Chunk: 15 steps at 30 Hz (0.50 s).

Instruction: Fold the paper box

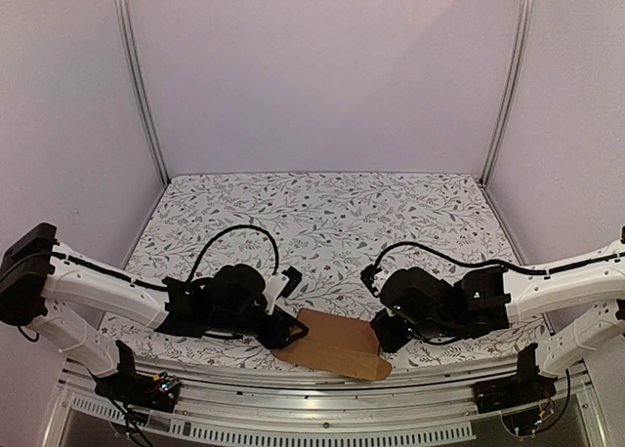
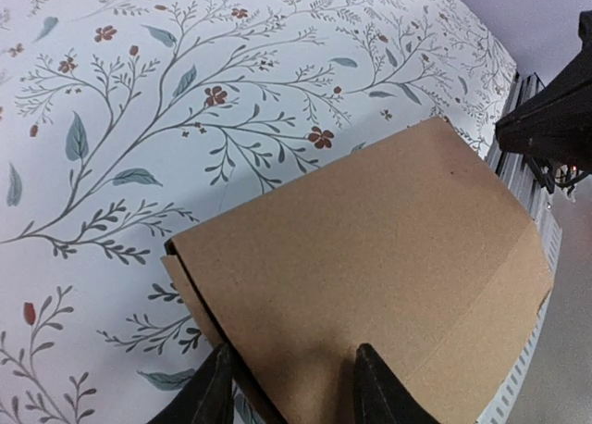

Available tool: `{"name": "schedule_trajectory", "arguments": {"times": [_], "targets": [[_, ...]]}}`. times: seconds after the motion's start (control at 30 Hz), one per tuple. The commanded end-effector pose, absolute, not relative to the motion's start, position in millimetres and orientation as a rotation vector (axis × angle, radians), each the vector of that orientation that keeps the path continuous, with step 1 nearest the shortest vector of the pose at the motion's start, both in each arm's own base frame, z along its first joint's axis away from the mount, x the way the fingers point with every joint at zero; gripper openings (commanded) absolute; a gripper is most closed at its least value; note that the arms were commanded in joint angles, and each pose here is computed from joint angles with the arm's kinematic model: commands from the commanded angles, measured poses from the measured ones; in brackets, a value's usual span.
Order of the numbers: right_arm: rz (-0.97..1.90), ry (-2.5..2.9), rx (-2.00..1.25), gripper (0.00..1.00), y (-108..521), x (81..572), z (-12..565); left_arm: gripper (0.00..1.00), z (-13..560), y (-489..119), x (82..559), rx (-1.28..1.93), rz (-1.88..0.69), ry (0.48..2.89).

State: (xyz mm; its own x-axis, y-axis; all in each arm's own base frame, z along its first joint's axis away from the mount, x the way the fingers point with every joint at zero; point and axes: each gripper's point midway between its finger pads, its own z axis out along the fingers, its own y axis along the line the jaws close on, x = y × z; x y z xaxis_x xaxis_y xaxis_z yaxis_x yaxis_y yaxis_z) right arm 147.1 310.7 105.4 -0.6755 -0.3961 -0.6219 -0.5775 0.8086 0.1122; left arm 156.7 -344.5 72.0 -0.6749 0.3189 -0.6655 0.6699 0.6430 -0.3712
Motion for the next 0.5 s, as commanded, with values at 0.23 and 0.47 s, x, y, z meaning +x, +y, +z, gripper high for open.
{"name": "schedule_trajectory", "arguments": {"times": [0.23, 0.47], "targets": [[0.529, 2.597, -0.753, 0.00, 323.3, 113.4, 45.2, 0.41, 60.9, -340.1, 160.4, 0.791, -0.758, 2.378], [0.436, 2.692, -0.730, 0.00, 297.1, 104.6, 12.6, 0.32, 48.4, -341.4, 157.6, 0.805, -0.748, 2.420]]}}
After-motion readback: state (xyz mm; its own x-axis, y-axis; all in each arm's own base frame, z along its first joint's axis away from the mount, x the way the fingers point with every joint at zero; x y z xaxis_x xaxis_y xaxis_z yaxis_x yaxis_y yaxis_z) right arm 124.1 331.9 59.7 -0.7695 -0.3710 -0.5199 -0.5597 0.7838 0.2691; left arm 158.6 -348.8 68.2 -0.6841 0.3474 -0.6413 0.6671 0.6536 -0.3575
